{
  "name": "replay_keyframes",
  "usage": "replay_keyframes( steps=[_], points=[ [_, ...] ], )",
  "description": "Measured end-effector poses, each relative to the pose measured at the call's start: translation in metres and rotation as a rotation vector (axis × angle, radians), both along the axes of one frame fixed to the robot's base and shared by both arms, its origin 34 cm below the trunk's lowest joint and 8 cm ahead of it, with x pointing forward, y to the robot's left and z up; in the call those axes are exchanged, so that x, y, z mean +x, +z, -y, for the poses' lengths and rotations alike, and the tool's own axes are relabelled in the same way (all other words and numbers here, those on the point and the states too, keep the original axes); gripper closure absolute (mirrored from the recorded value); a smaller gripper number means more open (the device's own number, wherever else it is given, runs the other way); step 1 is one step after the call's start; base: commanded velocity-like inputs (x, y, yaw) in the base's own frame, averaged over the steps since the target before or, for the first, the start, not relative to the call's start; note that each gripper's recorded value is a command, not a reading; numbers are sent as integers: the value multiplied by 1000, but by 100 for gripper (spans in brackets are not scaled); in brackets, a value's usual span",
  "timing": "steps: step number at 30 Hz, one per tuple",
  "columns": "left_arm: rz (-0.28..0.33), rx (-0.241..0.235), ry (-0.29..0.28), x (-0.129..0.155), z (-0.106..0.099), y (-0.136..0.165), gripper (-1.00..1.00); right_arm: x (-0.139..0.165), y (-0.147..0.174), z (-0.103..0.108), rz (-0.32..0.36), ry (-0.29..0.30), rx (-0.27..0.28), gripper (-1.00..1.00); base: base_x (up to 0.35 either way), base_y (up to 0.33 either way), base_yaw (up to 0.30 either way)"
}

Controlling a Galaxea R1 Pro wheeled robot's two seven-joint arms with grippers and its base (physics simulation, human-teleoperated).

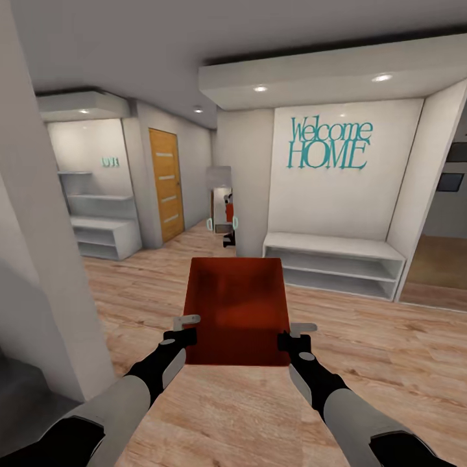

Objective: Move the two storage containers from the living room to the garage. In the garage, place one container on the floor and stack the other container on top of it (either order is fine).

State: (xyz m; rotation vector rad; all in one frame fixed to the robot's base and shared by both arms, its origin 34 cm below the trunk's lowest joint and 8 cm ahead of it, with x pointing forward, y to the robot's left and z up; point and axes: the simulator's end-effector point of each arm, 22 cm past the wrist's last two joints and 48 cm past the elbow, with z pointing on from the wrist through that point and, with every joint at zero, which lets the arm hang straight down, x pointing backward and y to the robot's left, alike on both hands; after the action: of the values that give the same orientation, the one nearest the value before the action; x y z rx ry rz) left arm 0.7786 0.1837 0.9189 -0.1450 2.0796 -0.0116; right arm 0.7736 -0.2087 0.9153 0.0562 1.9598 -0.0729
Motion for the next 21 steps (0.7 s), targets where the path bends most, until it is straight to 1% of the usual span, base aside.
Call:
replay_keyframes(
  steps=[21],
  points=[
    [-1, 0, 0, 0, 0, 0, 100, 0, 0, 0, -1, 0, 0, 100, 326, 0, 0]
  ],
)
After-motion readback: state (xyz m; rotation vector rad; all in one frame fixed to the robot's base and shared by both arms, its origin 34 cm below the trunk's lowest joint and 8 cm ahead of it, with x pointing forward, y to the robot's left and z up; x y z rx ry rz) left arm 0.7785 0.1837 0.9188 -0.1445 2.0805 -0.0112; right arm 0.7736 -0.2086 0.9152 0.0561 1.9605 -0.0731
